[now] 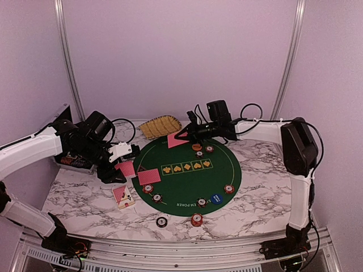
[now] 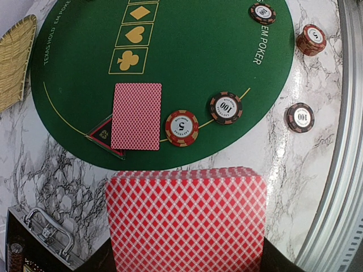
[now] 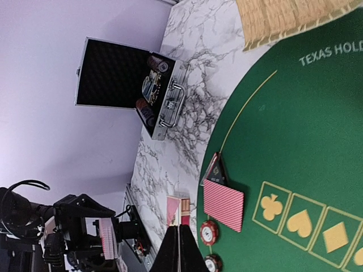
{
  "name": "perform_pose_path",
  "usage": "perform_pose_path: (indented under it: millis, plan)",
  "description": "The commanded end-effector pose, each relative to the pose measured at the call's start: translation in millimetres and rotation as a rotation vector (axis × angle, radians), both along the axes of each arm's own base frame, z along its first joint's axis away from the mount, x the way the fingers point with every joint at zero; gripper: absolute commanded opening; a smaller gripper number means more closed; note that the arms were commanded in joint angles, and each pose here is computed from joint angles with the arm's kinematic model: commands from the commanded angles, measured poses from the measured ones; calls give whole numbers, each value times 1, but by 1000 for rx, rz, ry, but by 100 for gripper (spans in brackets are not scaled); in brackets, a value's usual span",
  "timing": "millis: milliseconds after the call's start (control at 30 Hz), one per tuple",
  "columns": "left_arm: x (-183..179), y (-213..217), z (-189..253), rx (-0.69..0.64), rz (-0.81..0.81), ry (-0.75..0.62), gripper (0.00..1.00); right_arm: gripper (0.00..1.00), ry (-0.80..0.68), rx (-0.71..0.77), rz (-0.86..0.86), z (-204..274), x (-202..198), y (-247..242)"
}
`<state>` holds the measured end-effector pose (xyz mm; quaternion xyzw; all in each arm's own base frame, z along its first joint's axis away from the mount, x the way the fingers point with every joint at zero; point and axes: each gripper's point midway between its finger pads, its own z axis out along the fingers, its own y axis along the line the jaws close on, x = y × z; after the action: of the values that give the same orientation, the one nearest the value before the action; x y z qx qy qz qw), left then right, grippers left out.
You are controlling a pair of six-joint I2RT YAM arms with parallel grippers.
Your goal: Distribute texas hold em gaming equipment
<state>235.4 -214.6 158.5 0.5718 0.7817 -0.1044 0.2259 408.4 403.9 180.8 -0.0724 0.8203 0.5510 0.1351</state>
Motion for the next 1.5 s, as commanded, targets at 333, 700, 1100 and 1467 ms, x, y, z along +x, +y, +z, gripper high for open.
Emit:
perform_pose_path:
  millis: [333, 700, 1100, 1467]
  plan:
    - [0, 0, 9, -18, -5, -13, 0, 4, -43, -187, -125, -88, 118, -34]
    - [-3, 1, 10, -24, -10, -12, 0, 17, -18, -251, -155, -124, 130, -37]
    - [-6, 1, 7, -30, -12, 4, 0, 43, -110, -375, -207, -111, 143, -53]
    - [-7, 2, 6, -30, -12, 7, 0, 55, -152, -409, -251, -98, 154, -69]
